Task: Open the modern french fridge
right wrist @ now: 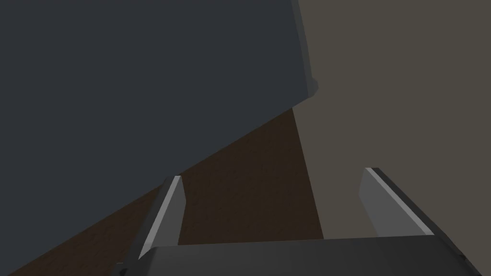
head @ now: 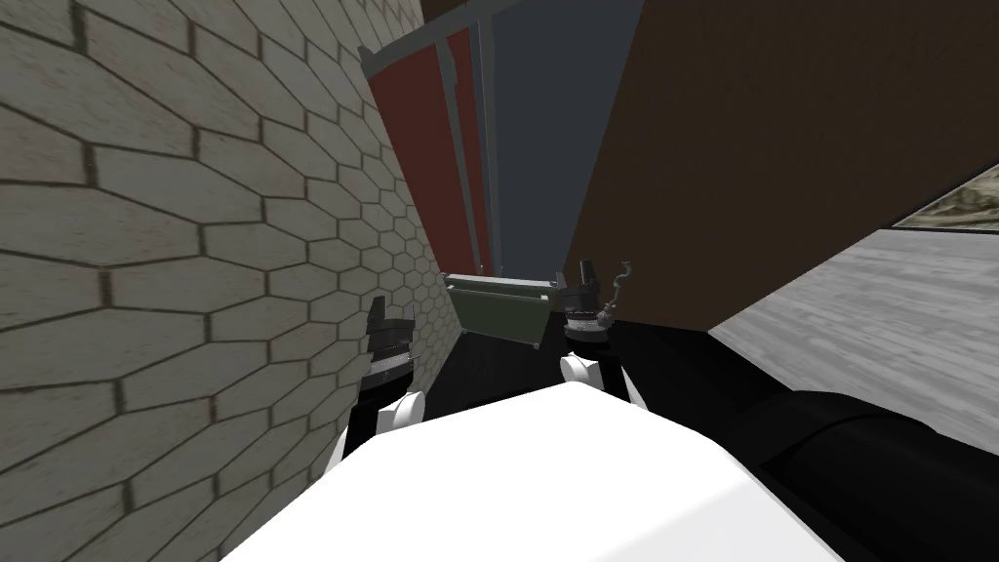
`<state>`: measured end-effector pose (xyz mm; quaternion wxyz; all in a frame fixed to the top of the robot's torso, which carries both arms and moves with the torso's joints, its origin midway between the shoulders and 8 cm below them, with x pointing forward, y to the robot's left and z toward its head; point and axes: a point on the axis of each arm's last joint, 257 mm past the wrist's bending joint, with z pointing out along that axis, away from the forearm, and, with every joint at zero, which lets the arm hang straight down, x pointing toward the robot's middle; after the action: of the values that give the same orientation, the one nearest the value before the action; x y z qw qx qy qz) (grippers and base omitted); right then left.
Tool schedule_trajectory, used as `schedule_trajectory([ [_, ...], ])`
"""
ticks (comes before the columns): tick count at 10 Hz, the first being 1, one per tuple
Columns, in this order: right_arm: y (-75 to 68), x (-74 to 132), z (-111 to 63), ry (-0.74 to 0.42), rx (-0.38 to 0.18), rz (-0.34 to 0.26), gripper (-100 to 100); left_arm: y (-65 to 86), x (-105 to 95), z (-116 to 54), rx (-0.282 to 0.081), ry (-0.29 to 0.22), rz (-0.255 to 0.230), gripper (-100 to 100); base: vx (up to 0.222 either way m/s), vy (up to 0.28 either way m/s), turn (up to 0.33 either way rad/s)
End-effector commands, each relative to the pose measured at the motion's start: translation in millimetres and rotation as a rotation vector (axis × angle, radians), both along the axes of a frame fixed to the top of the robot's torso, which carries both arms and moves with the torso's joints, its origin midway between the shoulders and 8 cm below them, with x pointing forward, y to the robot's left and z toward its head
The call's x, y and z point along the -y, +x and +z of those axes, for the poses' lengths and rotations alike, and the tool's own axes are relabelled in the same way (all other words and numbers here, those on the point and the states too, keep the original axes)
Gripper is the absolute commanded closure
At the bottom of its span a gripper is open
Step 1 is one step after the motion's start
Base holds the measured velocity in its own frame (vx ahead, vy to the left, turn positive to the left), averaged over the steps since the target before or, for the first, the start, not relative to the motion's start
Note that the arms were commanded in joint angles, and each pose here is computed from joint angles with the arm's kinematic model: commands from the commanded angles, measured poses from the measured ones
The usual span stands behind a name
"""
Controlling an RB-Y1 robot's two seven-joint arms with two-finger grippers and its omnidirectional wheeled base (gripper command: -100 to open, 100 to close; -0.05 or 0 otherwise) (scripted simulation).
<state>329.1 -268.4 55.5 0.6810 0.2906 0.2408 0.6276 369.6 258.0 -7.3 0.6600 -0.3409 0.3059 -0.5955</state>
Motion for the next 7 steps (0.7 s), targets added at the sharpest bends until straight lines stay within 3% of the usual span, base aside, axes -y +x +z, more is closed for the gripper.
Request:
schedule_trajectory([
  [1, 0.0, 0.0, 0.0, 0.000, 0.000, 0.000, 0, 0.0, 0.0, 0.0, 0.000, 0.000, 0.000, 0, 0.000, 0.000, 0.000],
  [7, -0.1, 0.0, 0.1, 0.000, 0.000, 0.000, 0, -0.1, 0.0, 0.2, 0.000, 0.000, 0.000, 0, 0.000, 0.000, 0.000],
])
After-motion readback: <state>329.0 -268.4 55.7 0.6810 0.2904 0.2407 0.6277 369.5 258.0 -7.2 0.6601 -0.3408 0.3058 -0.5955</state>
